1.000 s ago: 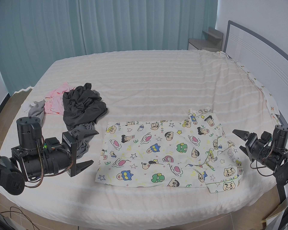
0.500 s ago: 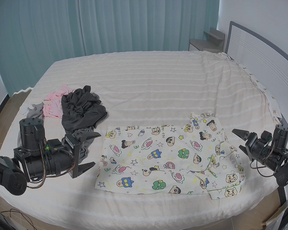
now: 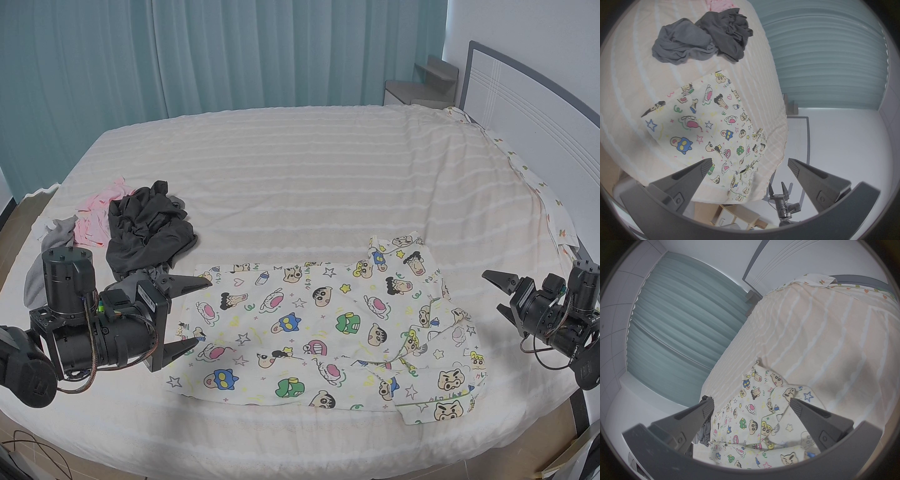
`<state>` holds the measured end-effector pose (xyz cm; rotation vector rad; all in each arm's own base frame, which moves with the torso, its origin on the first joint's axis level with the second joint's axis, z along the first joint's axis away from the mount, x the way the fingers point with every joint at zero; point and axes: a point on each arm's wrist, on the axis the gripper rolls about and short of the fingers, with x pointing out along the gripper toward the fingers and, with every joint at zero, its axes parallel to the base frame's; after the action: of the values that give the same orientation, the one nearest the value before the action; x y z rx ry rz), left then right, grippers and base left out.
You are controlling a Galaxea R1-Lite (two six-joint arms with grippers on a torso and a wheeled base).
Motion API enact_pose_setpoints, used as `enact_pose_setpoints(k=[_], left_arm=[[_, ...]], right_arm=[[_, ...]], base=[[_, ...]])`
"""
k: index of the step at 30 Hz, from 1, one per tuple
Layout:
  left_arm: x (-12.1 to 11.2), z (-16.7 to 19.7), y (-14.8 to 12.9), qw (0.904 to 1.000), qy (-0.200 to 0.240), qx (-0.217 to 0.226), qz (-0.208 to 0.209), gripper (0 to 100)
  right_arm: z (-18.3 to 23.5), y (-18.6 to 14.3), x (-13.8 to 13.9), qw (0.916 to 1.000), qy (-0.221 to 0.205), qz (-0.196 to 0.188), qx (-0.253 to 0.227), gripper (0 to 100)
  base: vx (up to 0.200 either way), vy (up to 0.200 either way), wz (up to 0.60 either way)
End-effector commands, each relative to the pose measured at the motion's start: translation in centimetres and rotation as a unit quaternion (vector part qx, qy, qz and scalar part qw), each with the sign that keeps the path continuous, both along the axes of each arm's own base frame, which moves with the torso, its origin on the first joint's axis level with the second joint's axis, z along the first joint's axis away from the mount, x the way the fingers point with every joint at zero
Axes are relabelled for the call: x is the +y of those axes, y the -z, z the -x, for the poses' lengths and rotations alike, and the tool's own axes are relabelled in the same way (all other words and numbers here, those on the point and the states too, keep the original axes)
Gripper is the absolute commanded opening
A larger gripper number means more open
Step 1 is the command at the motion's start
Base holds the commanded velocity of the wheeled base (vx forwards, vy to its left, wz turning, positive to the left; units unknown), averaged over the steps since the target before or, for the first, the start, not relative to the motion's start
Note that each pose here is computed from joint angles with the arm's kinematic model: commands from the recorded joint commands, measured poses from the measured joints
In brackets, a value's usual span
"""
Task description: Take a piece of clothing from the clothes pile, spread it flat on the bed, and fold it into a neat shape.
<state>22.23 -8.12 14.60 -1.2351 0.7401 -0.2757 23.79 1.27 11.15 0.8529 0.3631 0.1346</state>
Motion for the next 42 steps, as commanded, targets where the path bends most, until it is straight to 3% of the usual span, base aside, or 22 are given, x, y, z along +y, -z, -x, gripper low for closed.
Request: enact_pose_setpoints(k=[1, 3, 6, 7, 8, 9, 10, 11, 15, 16, 17, 22, 29, 42], left_arm=[[1.1, -0.1, 0.6, 0.9953, 0.016, -0.044, -0.085, 100], [2.3, -0.2, 1.3, 0.9869, 0.022, -0.067, -0.145, 100], [4.0, -1.2, 2.8, 0.9602, 0.048, -0.098, -0.257, 100], [4.8, -1.6, 3.4, 0.9463, 0.058, -0.108, -0.299, 100], [4.9, -1.6, 3.4, 0.9452, 0.059, -0.109, -0.302, 100], [5.8, -2.5, 4.2, 0.925, 0.075, -0.12, -0.353, 100], [6.0, -2.7, 4.3, 0.9197, 0.079, -0.124, -0.364, 100], [6.6, -3.7, 4.7, 0.906, 0.087, -0.131, -0.393, 100], [7.0, -5.4, 5.4, 0.884, 0.132, -0.116, -0.433, 100], [7.0, -5.5, 5.5, 0.8828, 0.137, -0.113, -0.435, 100], [7.1, -6.1, 6.1, 0.8724, 0.163, -0.104, -0.449, 100], [7.1, -7.5, 8.1, 0.8464, 0.216, -0.095, -0.477, 100], [7.0, -9.0, 9.8, 0.8378, 0.238, -0.091, -0.483, 100], [6.7, -8.5, 10.4, 0.849, 0.268, -0.101, -0.444, 100]], right_arm=[[0.3, 0.2, 0.6, 0.9999, -0.013, 0.0, 0.005, 100], [0.4, 0.1, 0.8, 0.9998, -0.018, 0.0, 0.003, 100], [0.6, 0.3, 1.1, 0.9997, -0.024, 0.001, 0.008, 100], [0.6, 0.5, 1.2, 0.9996, -0.026, 0.002, 0.011, 100], [0.6, 0.5, 1.2, 0.9996, -0.026, 0.002, 0.011, 100], [0.7, 0.6, 1.4, 0.9994, -0.031, 0.003, 0.015, 100], [0.7, 0.7, 1.5, 0.9994, -0.032, 0.003, 0.016, 100], [0.9, 0.8, 1.7, 0.9992, -0.037, 0.004, 0.018, 100], [1.0, 0.7, 1.9, 0.999, -0.04, 0.005, 0.017, 100], [1.0, 0.7, 1.9, 0.999, -0.04, 0.005, 0.017, 100], [1.0, 0.8, 1.9, 0.999, -0.04, 0.005, 0.018, 100], [1.2, 0.8, 1.9, 0.999, -0.041, 0.006, 0.019, 100], [1.2, 0.9, 1.9, 0.9988, -0.044, 0.014, 0.019, 100], [1.2, 1.0, 1.9, 0.9987, -0.045, 0.016, 0.02, 100]], base=[[0.0, 0.0, 0.0], [0.0, 0.0, 0.0], [0.0, 0.0, 0.0], [0.0, 0.0, 0.0], [0.0, 0.0, 0.0], [0.0, 0.0, 0.0], [0.0, 0.0, 0.0], [0.0, 0.0, 0.0], [0.0, 0.0, 0.0], [0.0, 0.0, 0.0], [0.0, 0.0, 0.0], [0.0, 0.0, 0.0], [0.0, 0.0, 0.0], [0.0, 0.0, 0.0]])
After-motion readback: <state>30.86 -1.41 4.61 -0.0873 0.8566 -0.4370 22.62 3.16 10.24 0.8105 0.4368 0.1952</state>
